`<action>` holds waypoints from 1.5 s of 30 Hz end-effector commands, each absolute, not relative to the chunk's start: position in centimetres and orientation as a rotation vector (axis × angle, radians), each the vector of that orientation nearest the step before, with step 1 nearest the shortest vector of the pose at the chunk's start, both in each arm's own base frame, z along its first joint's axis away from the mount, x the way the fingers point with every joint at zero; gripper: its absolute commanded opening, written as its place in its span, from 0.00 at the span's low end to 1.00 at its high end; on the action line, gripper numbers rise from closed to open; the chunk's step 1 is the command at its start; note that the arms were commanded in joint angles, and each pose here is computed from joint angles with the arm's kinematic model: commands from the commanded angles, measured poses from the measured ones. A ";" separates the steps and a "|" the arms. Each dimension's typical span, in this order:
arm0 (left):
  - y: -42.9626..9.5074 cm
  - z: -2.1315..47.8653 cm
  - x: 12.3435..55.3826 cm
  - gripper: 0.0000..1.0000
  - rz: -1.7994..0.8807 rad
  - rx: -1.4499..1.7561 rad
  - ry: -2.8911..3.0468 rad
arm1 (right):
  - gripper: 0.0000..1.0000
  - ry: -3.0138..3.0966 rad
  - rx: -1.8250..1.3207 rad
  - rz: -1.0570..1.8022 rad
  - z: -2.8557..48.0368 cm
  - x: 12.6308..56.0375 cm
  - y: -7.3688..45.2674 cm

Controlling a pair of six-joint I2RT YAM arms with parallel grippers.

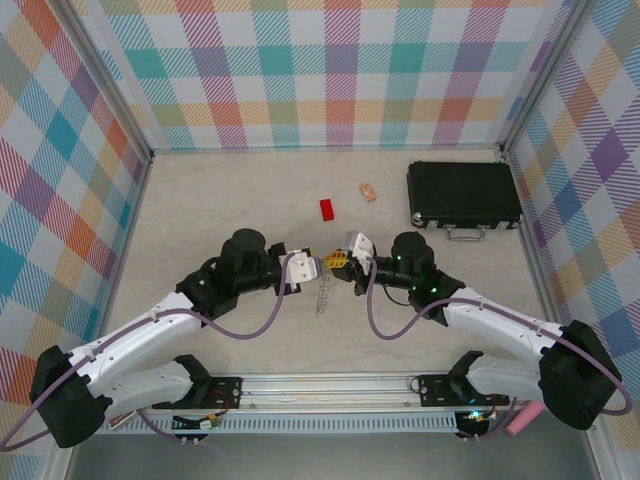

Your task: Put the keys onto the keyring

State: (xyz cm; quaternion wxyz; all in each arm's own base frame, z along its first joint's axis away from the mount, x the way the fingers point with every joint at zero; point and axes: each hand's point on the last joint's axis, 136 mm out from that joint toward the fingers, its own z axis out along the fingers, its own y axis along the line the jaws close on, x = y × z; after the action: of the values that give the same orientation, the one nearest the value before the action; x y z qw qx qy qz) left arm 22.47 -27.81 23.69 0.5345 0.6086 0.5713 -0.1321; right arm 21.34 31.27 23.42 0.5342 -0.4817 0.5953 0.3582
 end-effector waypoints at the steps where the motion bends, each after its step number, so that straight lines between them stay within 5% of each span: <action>1: -28.3 23.6 22.0 0.00 -0.376 1.445 1.355 | 0.00 1.357 -1.135 0.871 24.9 20.8 31.3; 20: -28.4 22.5 21.2 0.00 -0.409 1.433 1.368 | 0.00 1.390 -1.059 0.805 25.0 22.1 30.6; 33: -29.0 25.9 23.8 0.00 -0.487 1.133 1.404 | 0.00 1.369 -0.994 0.808 25.9 22.6 29.6; 45: -28.9 29.6 26.0 0.00 -0.783 0.780 1.384 | 0.00 1.289 -0.851 1.137 31.9 24.7 26.2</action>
State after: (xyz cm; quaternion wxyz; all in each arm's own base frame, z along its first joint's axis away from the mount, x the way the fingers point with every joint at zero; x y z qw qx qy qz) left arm 26.18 -28.69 26.61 0.6133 0.3835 0.6321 -0.2779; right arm 26.36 25.60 27.94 0.5752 -0.3441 0.6091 0.4241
